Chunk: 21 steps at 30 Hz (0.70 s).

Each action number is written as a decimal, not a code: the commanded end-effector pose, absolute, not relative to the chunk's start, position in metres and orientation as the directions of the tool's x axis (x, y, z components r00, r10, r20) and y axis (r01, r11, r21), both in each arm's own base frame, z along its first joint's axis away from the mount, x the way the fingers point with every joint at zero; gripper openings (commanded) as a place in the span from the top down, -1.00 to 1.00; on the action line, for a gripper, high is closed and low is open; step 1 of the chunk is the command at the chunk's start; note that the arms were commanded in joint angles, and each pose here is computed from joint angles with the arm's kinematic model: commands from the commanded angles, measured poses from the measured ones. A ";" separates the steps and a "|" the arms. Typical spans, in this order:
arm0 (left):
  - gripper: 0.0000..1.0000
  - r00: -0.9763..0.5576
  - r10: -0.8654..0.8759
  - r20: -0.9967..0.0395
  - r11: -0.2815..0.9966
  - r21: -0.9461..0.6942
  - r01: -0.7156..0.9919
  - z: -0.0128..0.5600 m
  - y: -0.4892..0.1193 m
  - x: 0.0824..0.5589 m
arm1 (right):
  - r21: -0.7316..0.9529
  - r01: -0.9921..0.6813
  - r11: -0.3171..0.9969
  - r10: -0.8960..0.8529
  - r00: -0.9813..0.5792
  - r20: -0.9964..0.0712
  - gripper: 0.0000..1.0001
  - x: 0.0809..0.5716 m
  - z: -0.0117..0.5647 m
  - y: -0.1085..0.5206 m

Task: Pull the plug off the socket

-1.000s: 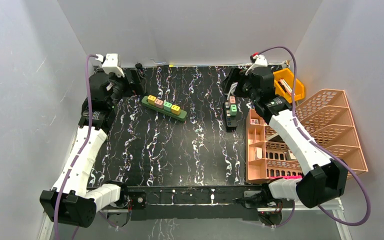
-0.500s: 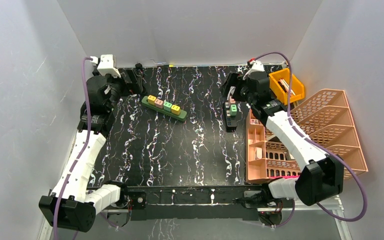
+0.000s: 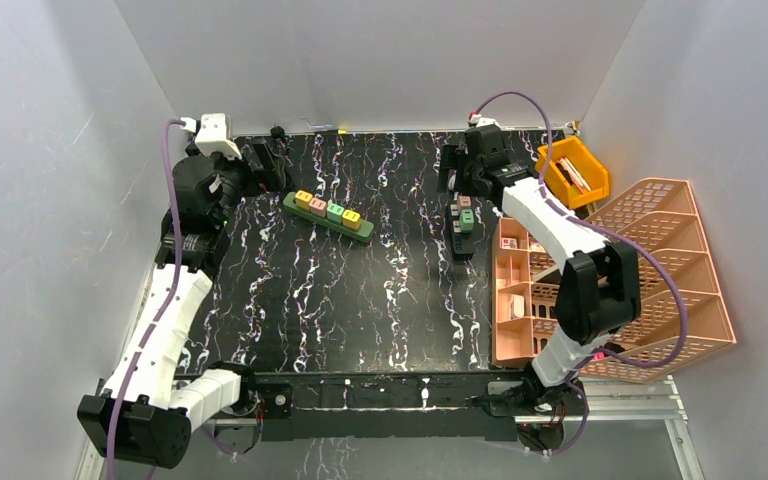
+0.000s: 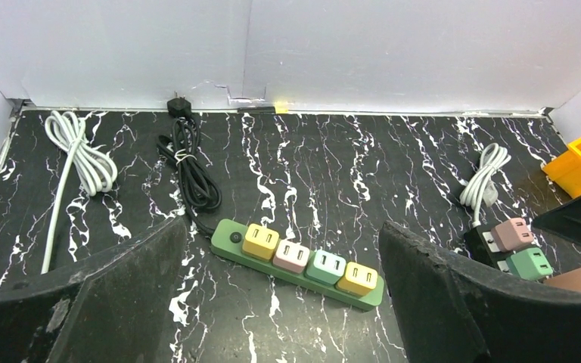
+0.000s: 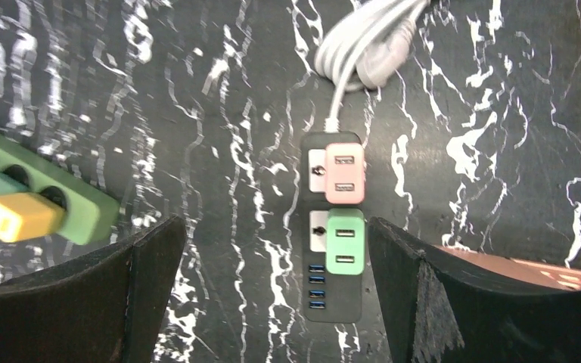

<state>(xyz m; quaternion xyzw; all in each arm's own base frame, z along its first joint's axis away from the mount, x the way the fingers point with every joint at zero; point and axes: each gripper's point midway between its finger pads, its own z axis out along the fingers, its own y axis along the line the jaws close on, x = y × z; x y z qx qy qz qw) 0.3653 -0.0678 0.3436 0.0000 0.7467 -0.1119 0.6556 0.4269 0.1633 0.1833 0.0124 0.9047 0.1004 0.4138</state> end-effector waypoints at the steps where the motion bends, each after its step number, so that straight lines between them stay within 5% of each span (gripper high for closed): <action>1: -0.97 -0.103 -0.153 -0.983 0.968 -0.170 0.183 0.357 -0.073 0.361 | 0.112 -0.043 0.993 0.051 -0.694 -0.719 -0.97 0.430 0.172 0.154; 12: -0.97 0.017 -0.054 -0.998 0.935 -0.045 0.352 0.371 -0.095 0.352 | -0.008 -0.001 1.000 -0.005 -0.776 -0.631 -0.97 0.435 0.113 0.142; 15: -0.97 -0.055 -0.034 -0.998 0.881 -0.056 0.469 0.359 -0.116 0.347 | -0.016 0.008 1.000 -0.003 -0.801 -0.599 -0.97 0.433 0.099 0.141; 21: -0.97 -0.235 0.174 -0.956 0.457 -0.133 0.879 0.324 -0.177 0.292 | -0.009 0.023 1.000 0.014 -0.826 -0.564 -0.87 0.428 0.082 0.142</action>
